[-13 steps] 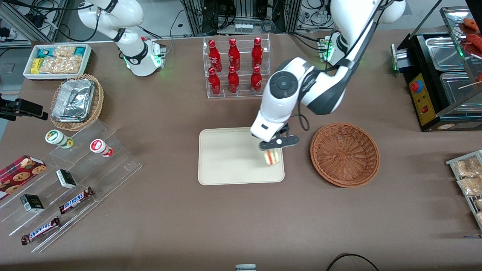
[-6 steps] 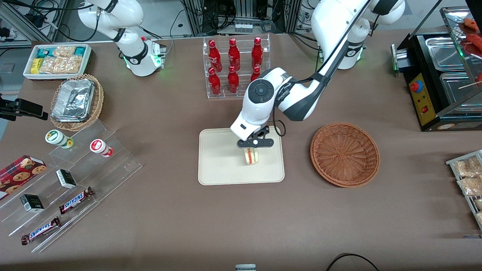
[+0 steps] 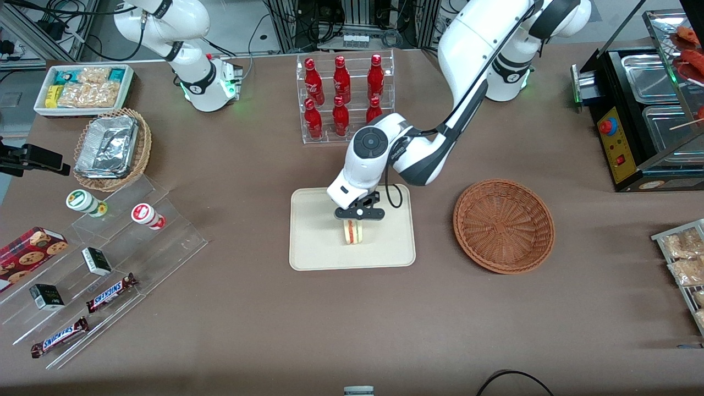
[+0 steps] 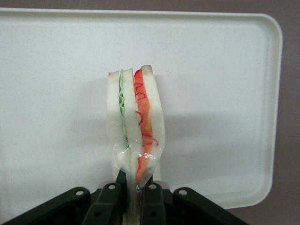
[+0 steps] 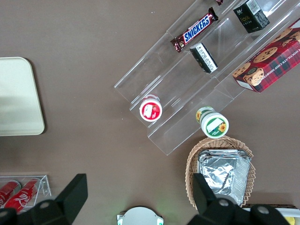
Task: Place sandwich from basket to tray
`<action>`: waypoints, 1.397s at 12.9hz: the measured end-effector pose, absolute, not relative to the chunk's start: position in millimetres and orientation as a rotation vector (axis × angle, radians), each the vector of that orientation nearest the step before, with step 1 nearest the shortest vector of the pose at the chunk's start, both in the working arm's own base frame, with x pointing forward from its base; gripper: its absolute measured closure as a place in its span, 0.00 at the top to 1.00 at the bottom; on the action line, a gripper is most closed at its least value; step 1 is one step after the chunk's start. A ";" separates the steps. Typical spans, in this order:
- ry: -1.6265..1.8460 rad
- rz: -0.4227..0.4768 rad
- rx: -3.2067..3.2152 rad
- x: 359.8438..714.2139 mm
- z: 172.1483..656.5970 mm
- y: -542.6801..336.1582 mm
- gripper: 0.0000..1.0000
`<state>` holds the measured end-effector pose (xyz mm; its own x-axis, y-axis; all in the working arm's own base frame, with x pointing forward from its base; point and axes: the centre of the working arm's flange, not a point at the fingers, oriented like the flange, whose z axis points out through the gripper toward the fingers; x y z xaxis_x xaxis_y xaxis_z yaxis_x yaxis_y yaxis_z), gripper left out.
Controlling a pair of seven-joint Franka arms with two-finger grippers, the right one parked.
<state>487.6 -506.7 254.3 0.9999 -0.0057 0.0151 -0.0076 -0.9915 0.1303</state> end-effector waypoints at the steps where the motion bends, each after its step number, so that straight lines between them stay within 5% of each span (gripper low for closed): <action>1: -0.019 0.018 3.019 486.7 248.4 -506.6 0.15; 4: -0.033 0.007 3.029 483.4 238.8 -508.8 0.21; 11: -0.021 0.056 3.004 494.7 259.0 -511.3 0.98; 18: 0.176 0.168 3.030 544.2 424.7 -426.6 1.00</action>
<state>544.2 -426.6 424.7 0.9872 0.1210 0.1041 0.1097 -0.9881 0.1077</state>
